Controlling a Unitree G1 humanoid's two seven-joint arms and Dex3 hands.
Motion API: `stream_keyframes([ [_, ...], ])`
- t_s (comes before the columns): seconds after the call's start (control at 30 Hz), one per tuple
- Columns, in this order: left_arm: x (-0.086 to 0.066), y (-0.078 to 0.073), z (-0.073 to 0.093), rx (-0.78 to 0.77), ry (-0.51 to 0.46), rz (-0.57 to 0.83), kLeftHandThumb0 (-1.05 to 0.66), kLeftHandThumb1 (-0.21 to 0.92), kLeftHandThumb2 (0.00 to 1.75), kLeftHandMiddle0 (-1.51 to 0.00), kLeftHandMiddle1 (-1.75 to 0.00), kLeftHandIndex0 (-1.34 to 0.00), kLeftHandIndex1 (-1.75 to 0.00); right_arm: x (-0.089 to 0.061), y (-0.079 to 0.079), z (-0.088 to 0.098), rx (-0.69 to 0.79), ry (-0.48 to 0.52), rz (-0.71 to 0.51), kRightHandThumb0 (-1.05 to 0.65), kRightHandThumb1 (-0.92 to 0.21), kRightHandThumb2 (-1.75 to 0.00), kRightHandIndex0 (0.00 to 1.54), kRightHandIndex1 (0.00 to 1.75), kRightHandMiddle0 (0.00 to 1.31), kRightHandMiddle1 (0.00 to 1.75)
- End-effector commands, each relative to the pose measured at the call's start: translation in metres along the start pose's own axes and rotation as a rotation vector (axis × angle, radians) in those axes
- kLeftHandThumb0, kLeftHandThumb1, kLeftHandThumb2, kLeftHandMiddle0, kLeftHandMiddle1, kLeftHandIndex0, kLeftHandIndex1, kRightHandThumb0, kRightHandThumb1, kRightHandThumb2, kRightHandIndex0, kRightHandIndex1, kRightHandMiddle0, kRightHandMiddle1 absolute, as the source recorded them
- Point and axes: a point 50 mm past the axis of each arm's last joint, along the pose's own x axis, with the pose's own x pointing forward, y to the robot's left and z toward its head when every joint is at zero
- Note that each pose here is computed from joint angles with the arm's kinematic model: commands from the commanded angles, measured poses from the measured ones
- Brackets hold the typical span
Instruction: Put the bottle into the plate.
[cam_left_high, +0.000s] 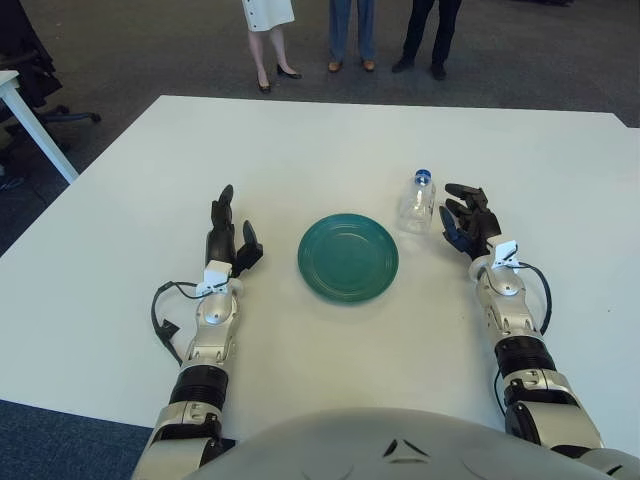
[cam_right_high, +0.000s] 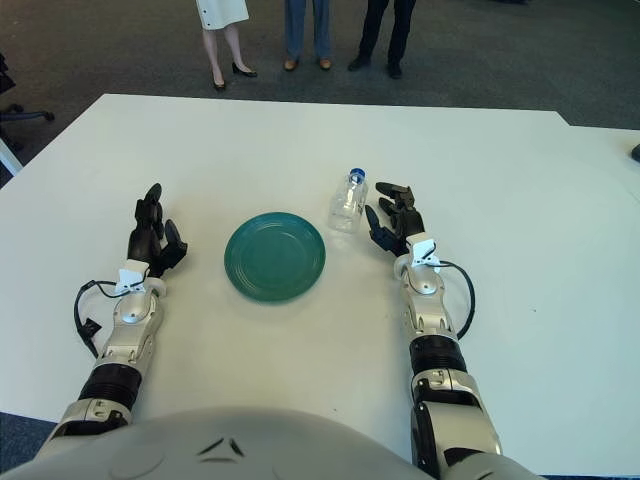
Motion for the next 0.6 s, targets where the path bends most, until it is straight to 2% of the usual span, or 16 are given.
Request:
stream_keyframes([
  [0.0, -0.013, 0.003, -0.02, 0.032, 0.098, 0.008, -0.99, 0.92, 0.99, -0.1, -0.01, 0.0, -0.32, 0.007, -0.012, 0.007, -0.082, -0.027, 0.001, -0.36, -0.75, -0.64, 0.37, 0.63, 0.12, 0.93],
  [0.1, -0.012, 0.003, -0.02, 0.04, 0.097, 0.013, -0.98, 0.92, 0.99, -0.1, -0.01, 0.0, -0.34, 0.011, -0.025, 0.017, -0.172, -0.07, 0.008, -0.37, -0.74, -0.64, 0.37, 0.63, 0.1, 0.92],
  [0.4, -0.011, 0.003, -0.021, 0.045, 0.104, 0.016, -0.98, 0.92, 0.99, -0.11, -0.01, 0.0, -0.36, 0.018, -0.041, 0.031, -0.27, -0.149, 0.052, -0.41, -0.75, -0.59, 0.38, 0.53, 0.06, 0.88],
  [0.57, -0.009, 0.002, -0.024, 0.038, 0.115, 0.021, -0.98, 0.92, 0.99, -0.12, -0.01, 0.0, -0.37, 0.02, -0.047, 0.04, -0.287, -0.203, 0.087, -0.47, -0.82, -0.5, 0.41, 0.45, 0.04, 0.87],
])
